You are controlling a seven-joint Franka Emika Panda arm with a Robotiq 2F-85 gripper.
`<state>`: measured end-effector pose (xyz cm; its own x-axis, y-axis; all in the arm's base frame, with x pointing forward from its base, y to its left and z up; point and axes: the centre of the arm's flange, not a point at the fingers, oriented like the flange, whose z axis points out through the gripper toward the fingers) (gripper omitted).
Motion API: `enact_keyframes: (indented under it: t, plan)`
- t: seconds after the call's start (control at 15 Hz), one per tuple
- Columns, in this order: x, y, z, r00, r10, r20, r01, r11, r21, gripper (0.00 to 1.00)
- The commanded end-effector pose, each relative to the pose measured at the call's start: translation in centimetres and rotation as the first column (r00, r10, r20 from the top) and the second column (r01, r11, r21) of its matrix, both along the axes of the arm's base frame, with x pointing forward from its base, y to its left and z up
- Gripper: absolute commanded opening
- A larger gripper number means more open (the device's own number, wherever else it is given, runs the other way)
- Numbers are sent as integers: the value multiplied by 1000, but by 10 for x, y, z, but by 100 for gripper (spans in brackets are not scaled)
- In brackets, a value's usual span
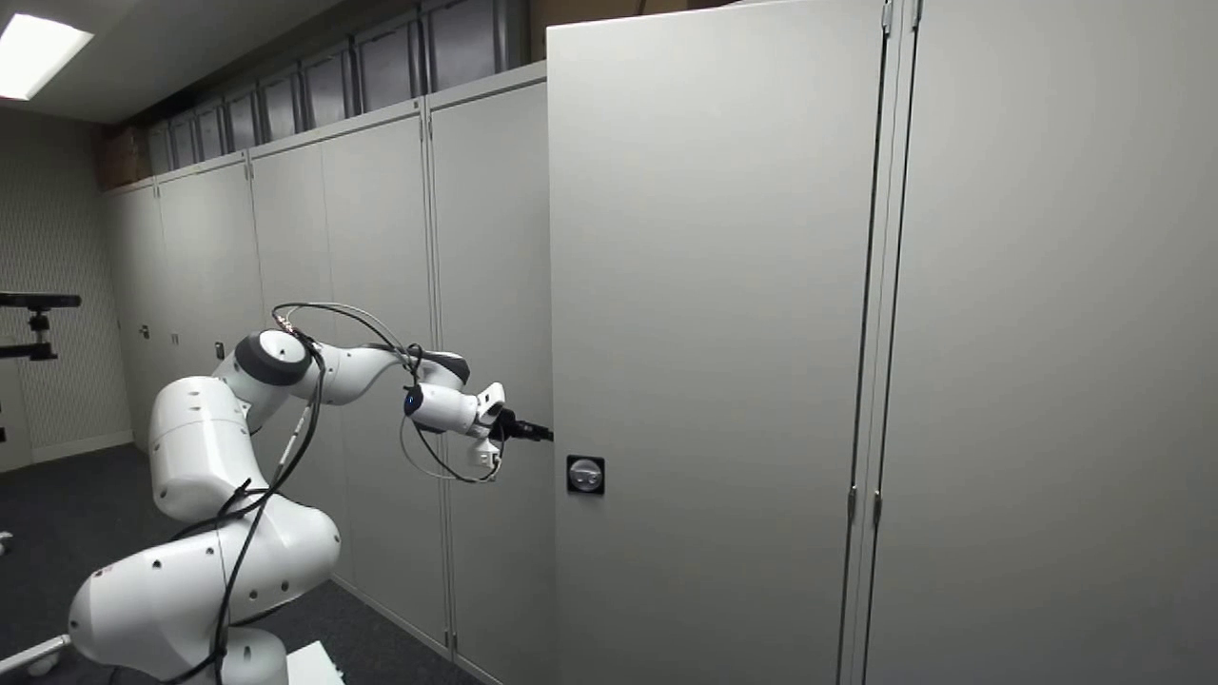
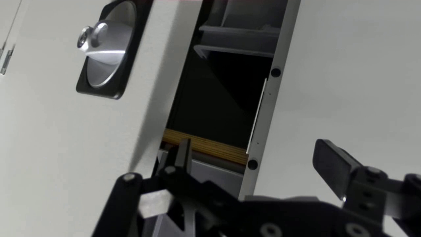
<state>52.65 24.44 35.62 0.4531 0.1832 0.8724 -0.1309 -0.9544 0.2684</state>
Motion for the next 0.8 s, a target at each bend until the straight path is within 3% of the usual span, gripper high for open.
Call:
enact_keyframes:
  t: [0.0,0.73]
  plan:
    - [23,55,45,999,-36,19,37,999,-32,100]
    - [11,57,45,998,-52,34,54,996,-69,100]
